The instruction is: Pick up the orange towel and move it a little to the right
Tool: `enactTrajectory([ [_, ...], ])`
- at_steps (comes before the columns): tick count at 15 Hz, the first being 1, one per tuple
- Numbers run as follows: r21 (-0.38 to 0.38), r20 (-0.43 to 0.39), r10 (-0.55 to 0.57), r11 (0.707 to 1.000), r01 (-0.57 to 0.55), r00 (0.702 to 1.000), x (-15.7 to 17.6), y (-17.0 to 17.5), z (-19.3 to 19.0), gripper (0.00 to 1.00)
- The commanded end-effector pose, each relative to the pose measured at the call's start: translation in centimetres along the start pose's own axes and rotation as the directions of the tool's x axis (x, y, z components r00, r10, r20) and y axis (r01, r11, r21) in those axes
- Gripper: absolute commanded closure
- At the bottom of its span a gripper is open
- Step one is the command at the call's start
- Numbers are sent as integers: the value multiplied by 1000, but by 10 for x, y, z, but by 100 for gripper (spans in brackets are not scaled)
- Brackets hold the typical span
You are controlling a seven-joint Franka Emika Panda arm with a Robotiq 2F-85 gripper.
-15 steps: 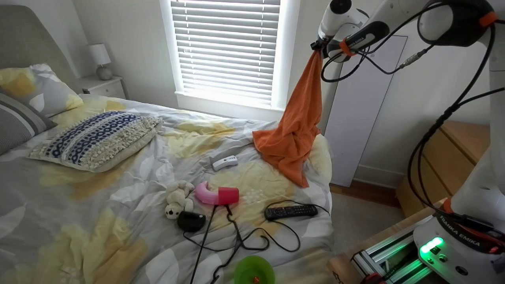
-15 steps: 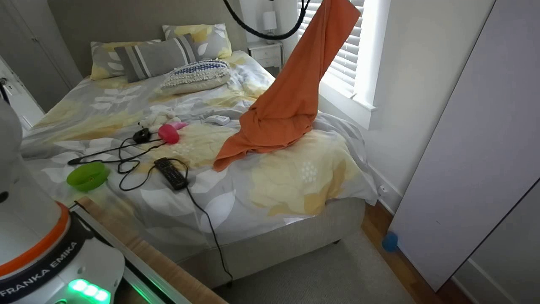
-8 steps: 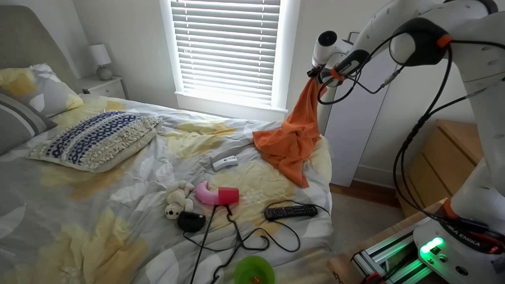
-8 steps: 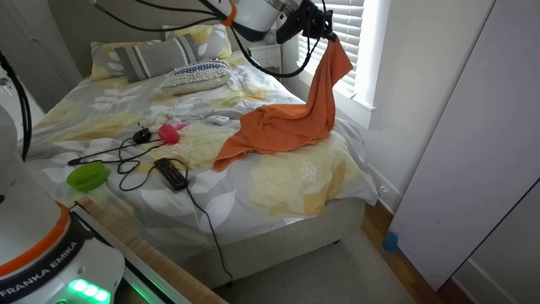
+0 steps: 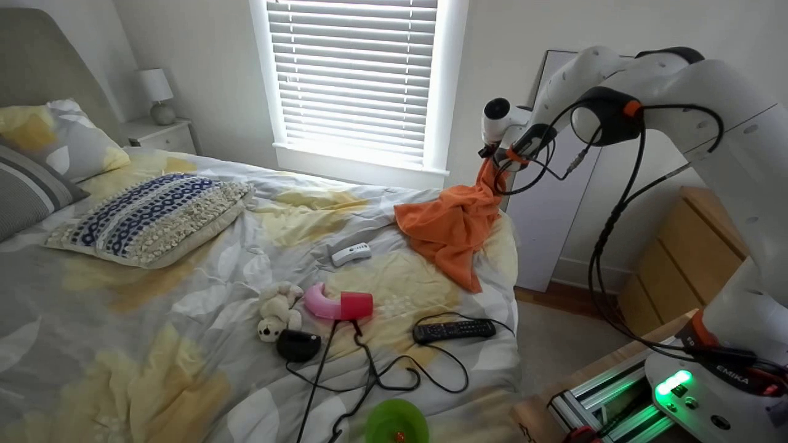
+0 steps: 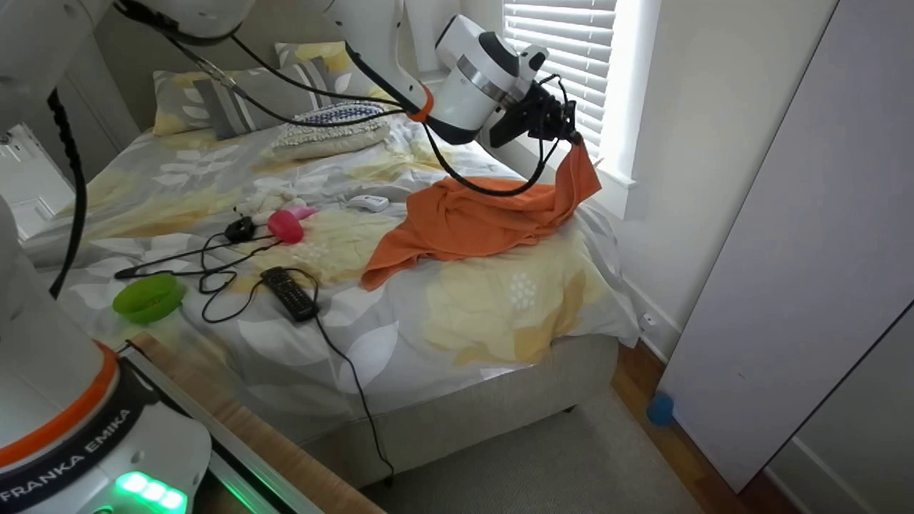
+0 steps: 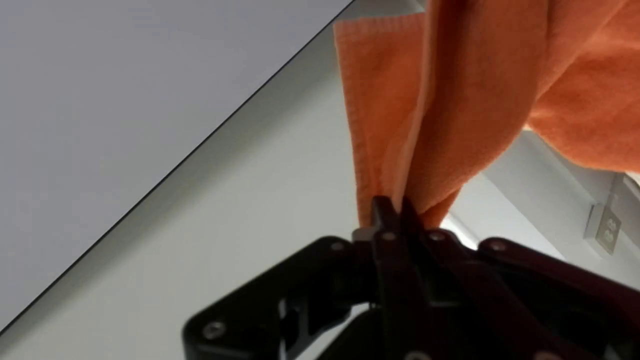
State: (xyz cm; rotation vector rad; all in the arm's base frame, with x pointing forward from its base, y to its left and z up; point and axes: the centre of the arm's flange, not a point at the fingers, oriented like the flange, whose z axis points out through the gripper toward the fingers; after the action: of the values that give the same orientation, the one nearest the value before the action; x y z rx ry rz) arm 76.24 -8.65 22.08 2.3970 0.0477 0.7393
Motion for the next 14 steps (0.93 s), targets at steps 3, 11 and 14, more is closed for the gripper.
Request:
enactTrajectory([
  [3,71,64,-27,997,23,998,8,-11,11,53],
  [11,436,156,-49,899,-25,987,66,-58,-132,0],
  [14,575,147,-89,818,-12,985,82,-101,-180,0],
])
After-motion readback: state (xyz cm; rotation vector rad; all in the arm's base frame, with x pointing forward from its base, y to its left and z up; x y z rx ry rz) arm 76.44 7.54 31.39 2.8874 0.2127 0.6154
